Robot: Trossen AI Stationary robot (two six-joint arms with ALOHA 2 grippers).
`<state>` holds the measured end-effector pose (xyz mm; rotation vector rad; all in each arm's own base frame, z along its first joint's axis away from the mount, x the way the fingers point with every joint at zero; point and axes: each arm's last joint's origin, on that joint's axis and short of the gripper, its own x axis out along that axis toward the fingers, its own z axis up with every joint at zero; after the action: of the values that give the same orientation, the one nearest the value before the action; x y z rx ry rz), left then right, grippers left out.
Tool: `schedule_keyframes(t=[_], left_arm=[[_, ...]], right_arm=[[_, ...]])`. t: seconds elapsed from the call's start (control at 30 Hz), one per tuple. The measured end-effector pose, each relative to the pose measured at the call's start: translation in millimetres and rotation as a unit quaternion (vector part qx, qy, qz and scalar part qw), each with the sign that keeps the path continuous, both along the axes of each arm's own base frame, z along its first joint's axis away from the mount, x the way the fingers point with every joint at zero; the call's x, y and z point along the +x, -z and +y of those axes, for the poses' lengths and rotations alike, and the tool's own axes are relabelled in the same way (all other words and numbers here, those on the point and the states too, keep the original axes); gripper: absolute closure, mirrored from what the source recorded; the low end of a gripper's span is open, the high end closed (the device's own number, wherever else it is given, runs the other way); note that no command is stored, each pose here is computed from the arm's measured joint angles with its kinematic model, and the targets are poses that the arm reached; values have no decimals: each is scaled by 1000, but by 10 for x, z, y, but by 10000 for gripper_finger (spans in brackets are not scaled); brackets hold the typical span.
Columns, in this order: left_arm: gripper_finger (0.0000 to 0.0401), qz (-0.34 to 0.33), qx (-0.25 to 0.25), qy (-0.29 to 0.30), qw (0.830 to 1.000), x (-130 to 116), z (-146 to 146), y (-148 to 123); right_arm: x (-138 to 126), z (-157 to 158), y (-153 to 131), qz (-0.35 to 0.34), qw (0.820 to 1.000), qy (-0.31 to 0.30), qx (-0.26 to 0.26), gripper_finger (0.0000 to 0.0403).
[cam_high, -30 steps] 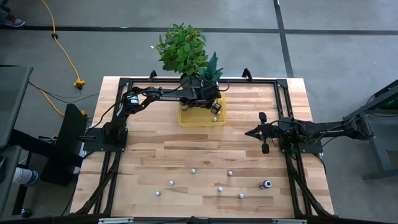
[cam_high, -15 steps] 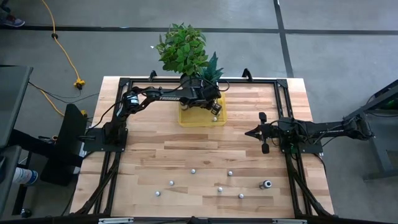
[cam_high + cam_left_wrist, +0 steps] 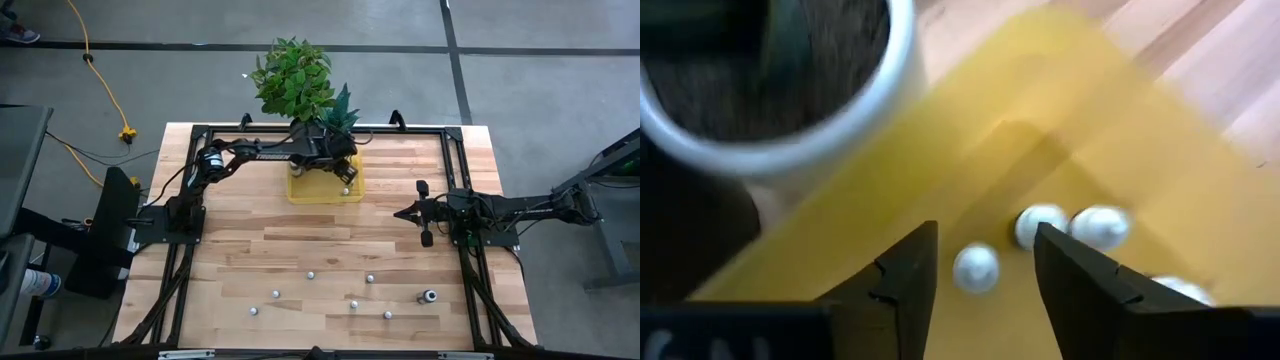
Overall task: Pick & Place food coloring
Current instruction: Put the top small black food coloring bottle into the yellow bin
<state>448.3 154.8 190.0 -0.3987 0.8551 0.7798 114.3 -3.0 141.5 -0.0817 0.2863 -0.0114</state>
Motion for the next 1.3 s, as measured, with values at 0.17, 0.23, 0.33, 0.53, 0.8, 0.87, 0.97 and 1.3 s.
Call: schedule_keyframes(t=[0.17, 0.23, 0.33, 0.53, 0.8, 0.87, 0.97, 1.3], left_arm=[[240, -10, 13, 15, 1000, 60, 9, -212], [240, -17, 13, 27, 999, 81, 4, -320], [240, -29, 9, 57, 998, 127, -67, -455], [240, -46, 1, 161, 986, 187, -328, -727], [240, -34, 20, 268, 963, 96, -838, -1047], [240, -23, 20, 294, 955, 47, -978, -1111], [240, 4, 8, 331, 944, -52, -1190, -1178], [240, 40, -32, 424, 904, -482, -1830, -1156]], right_arm=[[0, 0, 0, 0, 1000, 0, 0, 402], [0, 0, 0, 0, 1000, 0, 0, 402], [0, 0, 0, 0, 1000, 0, 0, 402], [0, 0, 0, 0, 1000, 0, 0, 402], [0, 0, -1, 0, 1000, 0, 0, 402], [0, 0, 0, 0, 1000, 0, 0, 402], [0, 0, 0, 0, 1000, 0, 0, 402], [0, 0, 0, 0, 1000, 0, 0, 402]])
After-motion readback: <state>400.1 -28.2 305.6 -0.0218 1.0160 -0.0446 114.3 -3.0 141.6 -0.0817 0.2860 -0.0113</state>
